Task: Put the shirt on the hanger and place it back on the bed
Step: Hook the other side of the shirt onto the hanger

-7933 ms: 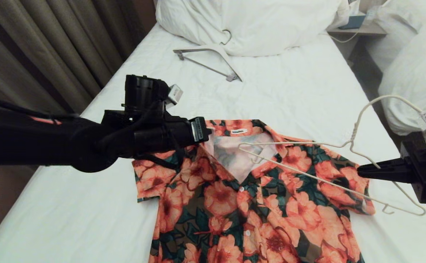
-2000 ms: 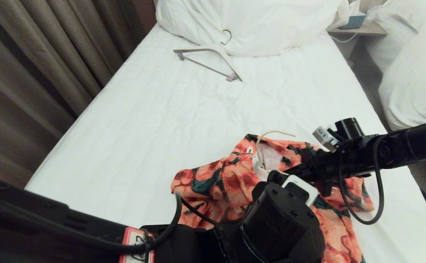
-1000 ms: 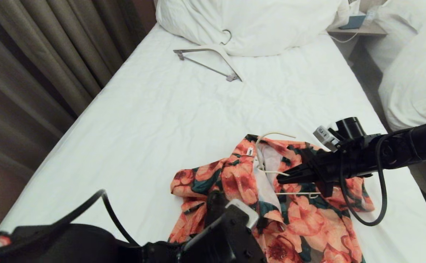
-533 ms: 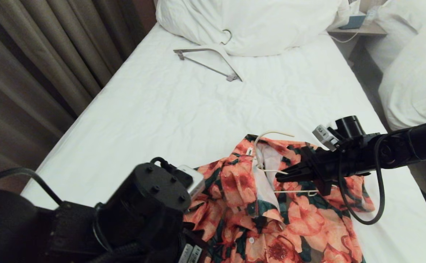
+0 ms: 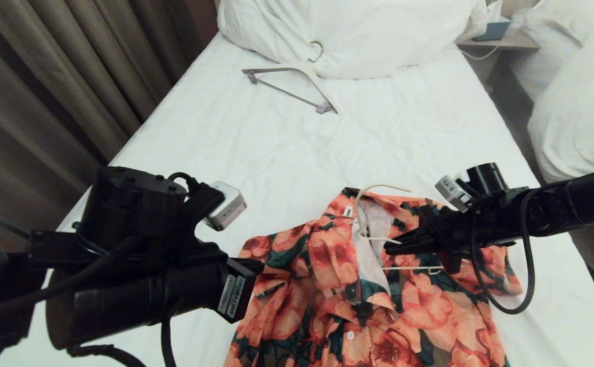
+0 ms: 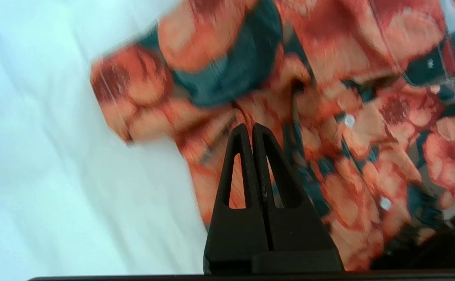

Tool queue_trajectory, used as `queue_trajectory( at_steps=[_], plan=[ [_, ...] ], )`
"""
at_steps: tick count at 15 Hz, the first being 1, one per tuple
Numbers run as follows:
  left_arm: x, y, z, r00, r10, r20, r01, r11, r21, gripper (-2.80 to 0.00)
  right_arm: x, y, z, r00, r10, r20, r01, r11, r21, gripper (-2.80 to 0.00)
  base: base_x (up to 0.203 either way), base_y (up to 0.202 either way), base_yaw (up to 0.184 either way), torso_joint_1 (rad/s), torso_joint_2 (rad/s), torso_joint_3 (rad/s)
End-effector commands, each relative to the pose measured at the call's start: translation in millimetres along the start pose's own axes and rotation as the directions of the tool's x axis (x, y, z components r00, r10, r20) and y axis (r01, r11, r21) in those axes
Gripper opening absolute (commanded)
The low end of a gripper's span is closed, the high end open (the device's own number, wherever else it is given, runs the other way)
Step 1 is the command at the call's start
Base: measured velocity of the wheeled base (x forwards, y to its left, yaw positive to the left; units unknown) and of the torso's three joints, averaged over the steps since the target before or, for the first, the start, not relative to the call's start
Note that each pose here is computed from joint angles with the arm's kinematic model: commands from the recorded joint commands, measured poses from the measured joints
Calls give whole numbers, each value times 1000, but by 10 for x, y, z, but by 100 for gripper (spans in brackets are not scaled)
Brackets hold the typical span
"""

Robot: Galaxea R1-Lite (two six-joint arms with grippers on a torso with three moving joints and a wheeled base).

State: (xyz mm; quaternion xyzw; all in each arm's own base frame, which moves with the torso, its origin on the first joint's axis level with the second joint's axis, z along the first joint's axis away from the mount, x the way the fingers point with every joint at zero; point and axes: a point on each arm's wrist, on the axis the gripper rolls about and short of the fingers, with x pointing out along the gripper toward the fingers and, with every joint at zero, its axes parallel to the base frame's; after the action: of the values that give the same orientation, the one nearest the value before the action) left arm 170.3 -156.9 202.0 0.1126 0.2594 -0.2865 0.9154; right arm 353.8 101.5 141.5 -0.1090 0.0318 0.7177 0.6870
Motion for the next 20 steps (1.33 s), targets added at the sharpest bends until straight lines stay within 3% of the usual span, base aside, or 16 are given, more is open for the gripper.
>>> queue_trajectory(
  at_steps=[1, 5, 7, 12, 15, 20],
  plan=[
    [87, 95, -15, 1000, 25, -6, -25, 1000, -1, 0, 5, 0, -15, 1000, 6, 5, -6, 1000, 0, -280, 0, 0, 0, 0, 0, 0],
    [239, 108, 1, 998, -57, 31, 57, 998, -7, 0, 61, -12, -33, 1000, 18, 7, -18, 1000, -6, -280, 0, 0, 0, 0, 0, 0],
    [414, 144, -25, 991, -108, 84, 105, 994, 31, 0, 78, -13, -46, 1000, 21, 8, -21, 1000, -11, -280, 0, 0, 0, 0, 0, 0],
    [927, 136, -45, 984, -124, 131, 109, 987, 116, 0, 92, -42, -81, 1000, 22, 7, -22, 1000, -7, -280, 0, 0, 0, 0, 0, 0],
    [1014, 131, 66, 979, -125, 161, 104, 986, 130, 0, 114, -42, -95, 1000, 27, 7, -27, 1000, -4, -280, 0, 0, 0, 0, 0, 0],
    [1020, 56, 48, 974, -168, 153, 147, 979, 141, 0, 134, -53, -122, 1000, 31, 7, -31, 1000, -2, -280, 0, 0, 0, 0, 0, 0]
  ],
)
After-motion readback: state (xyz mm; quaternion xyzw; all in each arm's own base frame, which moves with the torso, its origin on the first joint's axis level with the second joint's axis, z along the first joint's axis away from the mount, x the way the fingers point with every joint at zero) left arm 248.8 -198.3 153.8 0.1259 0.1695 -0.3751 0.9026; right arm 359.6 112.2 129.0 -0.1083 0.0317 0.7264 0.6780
